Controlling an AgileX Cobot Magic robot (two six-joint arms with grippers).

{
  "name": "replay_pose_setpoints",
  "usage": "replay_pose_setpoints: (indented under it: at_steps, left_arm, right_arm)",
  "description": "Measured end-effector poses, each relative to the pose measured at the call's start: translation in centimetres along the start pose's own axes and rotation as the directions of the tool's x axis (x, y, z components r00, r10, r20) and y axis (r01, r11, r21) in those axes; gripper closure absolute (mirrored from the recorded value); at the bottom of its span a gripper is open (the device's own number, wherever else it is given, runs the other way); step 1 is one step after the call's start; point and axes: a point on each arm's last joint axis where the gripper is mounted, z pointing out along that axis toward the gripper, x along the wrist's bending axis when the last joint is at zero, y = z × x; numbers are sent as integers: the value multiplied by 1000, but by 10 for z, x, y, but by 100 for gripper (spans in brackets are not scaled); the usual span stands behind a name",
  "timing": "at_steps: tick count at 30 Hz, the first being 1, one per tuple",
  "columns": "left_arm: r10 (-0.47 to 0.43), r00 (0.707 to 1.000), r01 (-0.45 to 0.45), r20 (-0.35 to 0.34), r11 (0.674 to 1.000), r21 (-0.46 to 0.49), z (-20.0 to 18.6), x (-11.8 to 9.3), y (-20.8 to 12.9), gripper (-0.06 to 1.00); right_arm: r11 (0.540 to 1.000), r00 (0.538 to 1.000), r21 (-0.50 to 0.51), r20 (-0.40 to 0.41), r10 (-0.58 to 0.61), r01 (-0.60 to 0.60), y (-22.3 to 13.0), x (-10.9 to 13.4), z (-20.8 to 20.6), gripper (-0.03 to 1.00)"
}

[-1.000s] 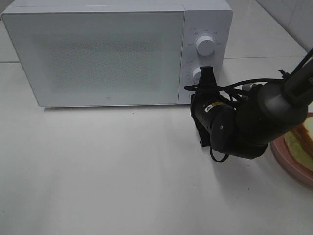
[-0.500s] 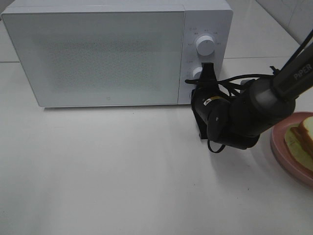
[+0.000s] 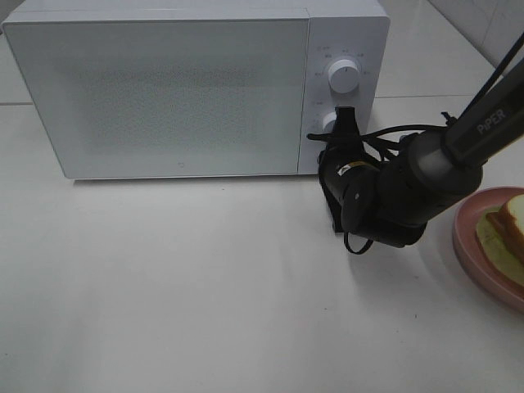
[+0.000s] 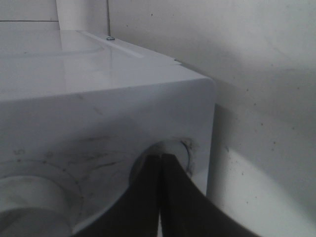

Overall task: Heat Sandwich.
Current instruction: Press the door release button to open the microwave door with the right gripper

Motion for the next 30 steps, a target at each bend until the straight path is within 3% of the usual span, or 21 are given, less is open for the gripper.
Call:
replay_pose_setpoints:
  at_steps: [30]
  left_arm:
    - [0,1000,0,0,1000,0,0,0,0,-2]
  right_arm:
    - [999,1000,-29,14,24,-24,-1,1,17,97]
